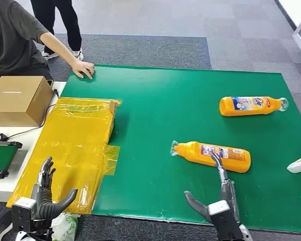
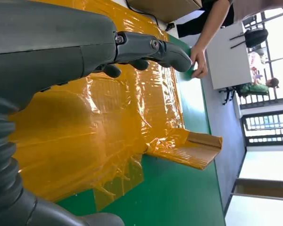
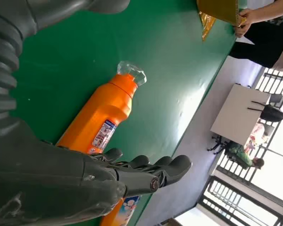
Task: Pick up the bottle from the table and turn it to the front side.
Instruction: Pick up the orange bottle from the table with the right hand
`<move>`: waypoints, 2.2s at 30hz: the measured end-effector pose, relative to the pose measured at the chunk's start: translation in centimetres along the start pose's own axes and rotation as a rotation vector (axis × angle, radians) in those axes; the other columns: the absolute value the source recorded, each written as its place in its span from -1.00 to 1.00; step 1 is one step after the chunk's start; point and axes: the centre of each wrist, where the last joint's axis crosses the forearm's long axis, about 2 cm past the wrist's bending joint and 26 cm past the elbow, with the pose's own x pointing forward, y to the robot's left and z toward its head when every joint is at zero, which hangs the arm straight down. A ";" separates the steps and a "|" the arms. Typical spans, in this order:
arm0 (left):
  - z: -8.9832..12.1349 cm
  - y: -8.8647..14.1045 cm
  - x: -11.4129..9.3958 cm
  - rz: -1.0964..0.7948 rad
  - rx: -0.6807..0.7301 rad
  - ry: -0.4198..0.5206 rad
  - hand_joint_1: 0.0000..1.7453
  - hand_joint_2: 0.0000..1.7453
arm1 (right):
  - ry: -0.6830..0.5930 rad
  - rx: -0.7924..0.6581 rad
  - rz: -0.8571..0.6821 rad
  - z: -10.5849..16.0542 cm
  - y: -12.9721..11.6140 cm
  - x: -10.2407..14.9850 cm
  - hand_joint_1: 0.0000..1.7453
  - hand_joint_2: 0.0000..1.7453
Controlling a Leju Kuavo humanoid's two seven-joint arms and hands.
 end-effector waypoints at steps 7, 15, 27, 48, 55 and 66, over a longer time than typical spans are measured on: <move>0.0 0.0 0.0 -0.007 0.001 0.002 -1.00 1.00 | 0.005 -0.003 0.025 0.0 -0.1 0.0 -1.00 1.00; 0.1 -0.1 -0.1 -0.009 -0.028 0.004 -1.00 1.00 | 0.088 -0.023 0.312 -0.9 -0.5 0.3 -1.00 1.00; -0.5 -0.5 -1.0 0.012 -0.030 0.005 -1.00 1.00 | 0.204 -0.025 0.582 -5.6 -3.1 -0.2 -1.00 1.00; -4.1 -2.1 -2.5 0.082 -0.055 -0.037 -1.00 1.00 | 0.518 0.297 0.905 -14.8 -5.3 -9.3 -0.01 1.00; -4.2 -2.1 -2.9 0.080 -0.062 -0.029 -1.00 1.00 | 0.533 0.372 0.942 -16.6 -5.4 -10.5 1.00 1.00; -2.5 -1.9 -3.5 0.385 -0.209 -0.017 -1.00 1.00 | 0.215 0.364 0.772 -13.0 -0.8 -6.5 1.00 1.00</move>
